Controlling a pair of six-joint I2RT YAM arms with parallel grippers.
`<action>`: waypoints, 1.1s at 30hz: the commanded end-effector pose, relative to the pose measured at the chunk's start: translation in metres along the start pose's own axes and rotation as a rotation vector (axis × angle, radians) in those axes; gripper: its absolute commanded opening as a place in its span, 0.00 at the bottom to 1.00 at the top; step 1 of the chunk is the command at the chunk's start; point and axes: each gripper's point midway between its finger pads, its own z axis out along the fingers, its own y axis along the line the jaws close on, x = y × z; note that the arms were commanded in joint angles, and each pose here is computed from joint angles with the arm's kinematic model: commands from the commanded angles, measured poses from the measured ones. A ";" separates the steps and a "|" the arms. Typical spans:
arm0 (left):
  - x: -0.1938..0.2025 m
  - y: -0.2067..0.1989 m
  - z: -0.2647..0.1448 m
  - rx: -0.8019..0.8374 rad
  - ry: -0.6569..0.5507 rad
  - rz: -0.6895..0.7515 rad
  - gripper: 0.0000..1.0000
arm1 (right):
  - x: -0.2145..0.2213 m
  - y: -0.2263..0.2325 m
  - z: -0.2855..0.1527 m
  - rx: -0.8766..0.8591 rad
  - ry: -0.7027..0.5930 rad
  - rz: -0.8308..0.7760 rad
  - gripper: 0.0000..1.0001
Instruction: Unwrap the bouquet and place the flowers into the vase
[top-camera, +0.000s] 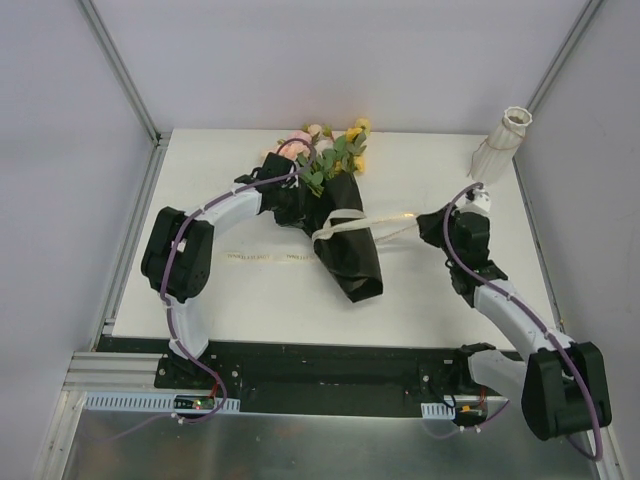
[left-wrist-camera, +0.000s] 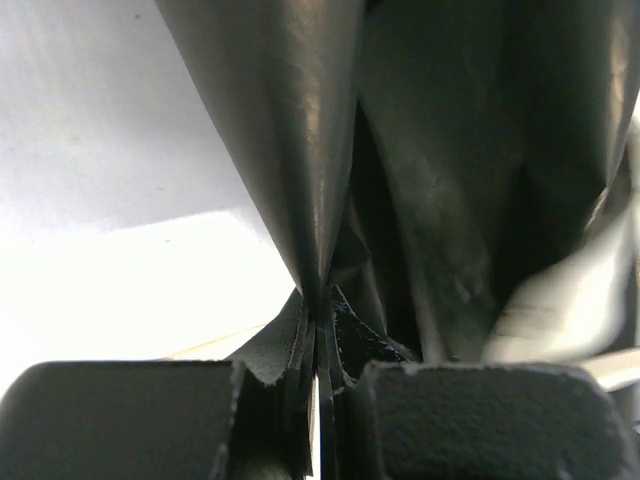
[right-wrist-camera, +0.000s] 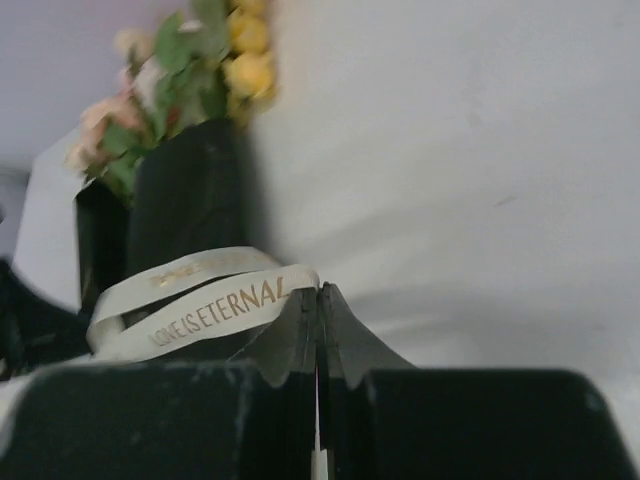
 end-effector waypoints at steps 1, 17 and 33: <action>-0.007 -0.006 -0.010 0.054 0.015 0.014 0.00 | 0.040 0.097 -0.016 -0.543 0.207 -0.168 0.00; -0.011 0.016 -0.001 -0.087 -0.017 0.031 0.00 | 0.001 0.121 -0.062 -0.640 0.003 -0.237 0.00; -0.009 -0.017 -0.006 0.041 0.035 0.064 0.00 | 0.001 0.065 -0.013 -0.159 0.117 -0.143 0.07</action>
